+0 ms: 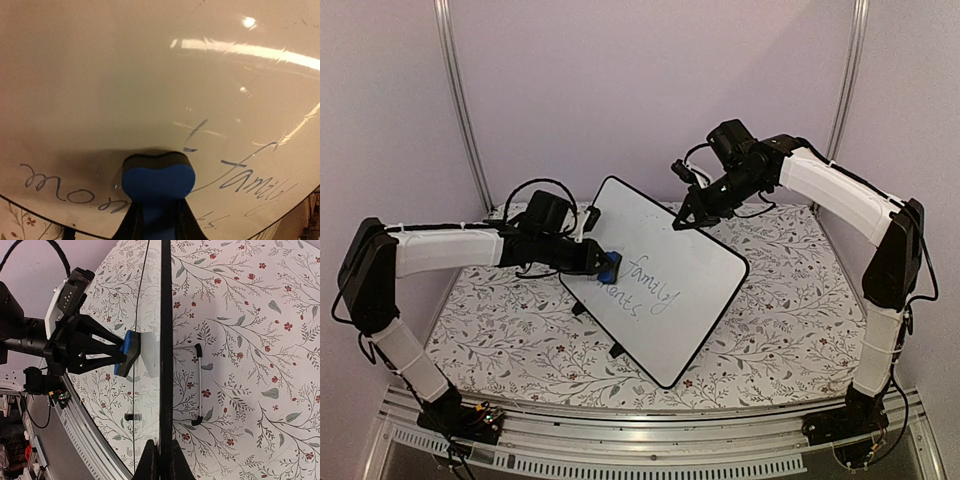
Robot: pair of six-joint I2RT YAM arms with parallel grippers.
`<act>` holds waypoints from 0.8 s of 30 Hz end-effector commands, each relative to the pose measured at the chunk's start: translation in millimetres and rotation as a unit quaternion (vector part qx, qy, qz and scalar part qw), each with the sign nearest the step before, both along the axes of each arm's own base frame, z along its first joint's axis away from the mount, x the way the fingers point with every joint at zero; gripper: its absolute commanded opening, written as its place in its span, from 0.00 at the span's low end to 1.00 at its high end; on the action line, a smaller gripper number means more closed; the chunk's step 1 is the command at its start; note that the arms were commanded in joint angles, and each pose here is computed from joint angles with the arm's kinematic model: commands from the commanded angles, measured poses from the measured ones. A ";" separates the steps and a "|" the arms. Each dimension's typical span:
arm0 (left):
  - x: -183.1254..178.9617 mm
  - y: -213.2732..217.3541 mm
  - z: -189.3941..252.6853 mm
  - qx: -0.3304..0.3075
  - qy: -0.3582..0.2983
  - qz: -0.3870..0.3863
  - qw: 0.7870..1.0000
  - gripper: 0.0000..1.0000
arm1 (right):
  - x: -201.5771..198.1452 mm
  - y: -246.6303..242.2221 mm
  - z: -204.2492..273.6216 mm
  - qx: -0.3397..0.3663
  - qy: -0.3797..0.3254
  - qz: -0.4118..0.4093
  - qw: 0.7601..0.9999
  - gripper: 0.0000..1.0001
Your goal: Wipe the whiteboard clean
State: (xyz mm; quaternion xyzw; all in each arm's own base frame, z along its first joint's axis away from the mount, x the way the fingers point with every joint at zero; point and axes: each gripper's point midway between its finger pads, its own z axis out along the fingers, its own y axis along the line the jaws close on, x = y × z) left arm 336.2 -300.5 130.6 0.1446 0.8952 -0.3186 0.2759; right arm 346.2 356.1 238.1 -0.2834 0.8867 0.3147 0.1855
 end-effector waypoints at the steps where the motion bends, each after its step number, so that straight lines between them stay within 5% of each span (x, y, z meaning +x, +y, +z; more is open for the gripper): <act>1: 22.6 -24.4 29.5 -0.008 -0.042 -0.017 0.999 0.00 | -14.9 5.6 -17.3 -0.039 -0.021 0.055 0.997 0.00; 7: 25.8 -31.9 30.2 -0.007 -0.036 -0.022 0.999 0.00 | -14.6 5.6 -17.6 -0.040 -0.021 0.055 0.997 0.00; 24: -37.8 -10.1 -35.3 -0.007 0.022 -0.020 1.000 0.00 | -13.8 5.5 -18.7 -0.042 -0.022 0.055 0.997 0.00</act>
